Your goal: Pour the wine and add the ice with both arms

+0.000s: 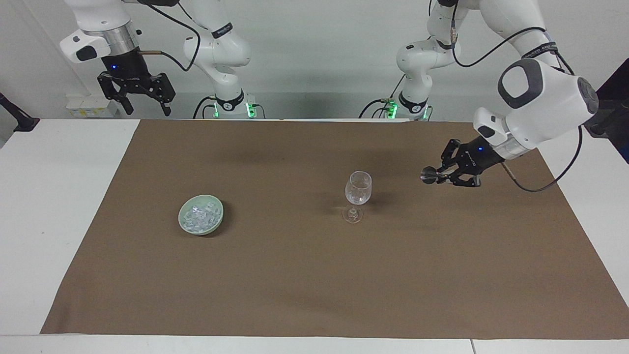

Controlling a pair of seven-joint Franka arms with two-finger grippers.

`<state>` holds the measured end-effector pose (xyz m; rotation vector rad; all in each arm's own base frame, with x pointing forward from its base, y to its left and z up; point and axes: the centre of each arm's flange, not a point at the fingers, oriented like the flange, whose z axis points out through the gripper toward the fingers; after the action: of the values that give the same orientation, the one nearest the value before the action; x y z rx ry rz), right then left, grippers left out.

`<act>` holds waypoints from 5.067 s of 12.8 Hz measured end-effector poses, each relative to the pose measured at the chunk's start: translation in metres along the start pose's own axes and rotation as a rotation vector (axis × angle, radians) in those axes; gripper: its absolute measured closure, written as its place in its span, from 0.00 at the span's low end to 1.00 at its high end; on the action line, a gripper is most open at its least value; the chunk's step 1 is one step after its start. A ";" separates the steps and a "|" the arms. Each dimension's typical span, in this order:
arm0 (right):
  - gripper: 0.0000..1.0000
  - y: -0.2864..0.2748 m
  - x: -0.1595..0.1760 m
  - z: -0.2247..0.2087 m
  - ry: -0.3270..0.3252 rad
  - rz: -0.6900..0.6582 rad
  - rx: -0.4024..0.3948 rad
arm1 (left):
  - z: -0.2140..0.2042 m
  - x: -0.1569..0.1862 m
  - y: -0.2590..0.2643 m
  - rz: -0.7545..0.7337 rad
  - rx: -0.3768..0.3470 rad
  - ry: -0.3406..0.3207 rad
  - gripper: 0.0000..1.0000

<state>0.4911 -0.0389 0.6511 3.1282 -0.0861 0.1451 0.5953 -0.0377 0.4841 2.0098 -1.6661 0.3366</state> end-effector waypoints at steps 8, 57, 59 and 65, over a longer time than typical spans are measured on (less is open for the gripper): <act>0.00 0.009 -0.002 -0.010 0.009 0.018 0.001 | 0.028 -0.222 -0.018 0.224 -0.089 0.424 0.76; 0.29 -0.053 0.077 0.319 0.021 -0.257 0.001 | 0.106 -0.357 -0.036 0.190 -0.040 0.840 0.00; 0.32 -0.060 0.077 0.319 0.031 -0.261 0.002 | 0.089 -0.365 -0.038 0.206 -0.031 0.789 0.00; 0.36 -0.063 0.077 0.322 0.026 -0.261 0.003 | -0.001 -0.336 -0.038 0.137 -0.021 0.612 0.00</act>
<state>0.6007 0.0156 0.3376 3.1012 0.3210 0.1824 0.5585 0.2508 0.3114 1.5561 -1.3954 0.8782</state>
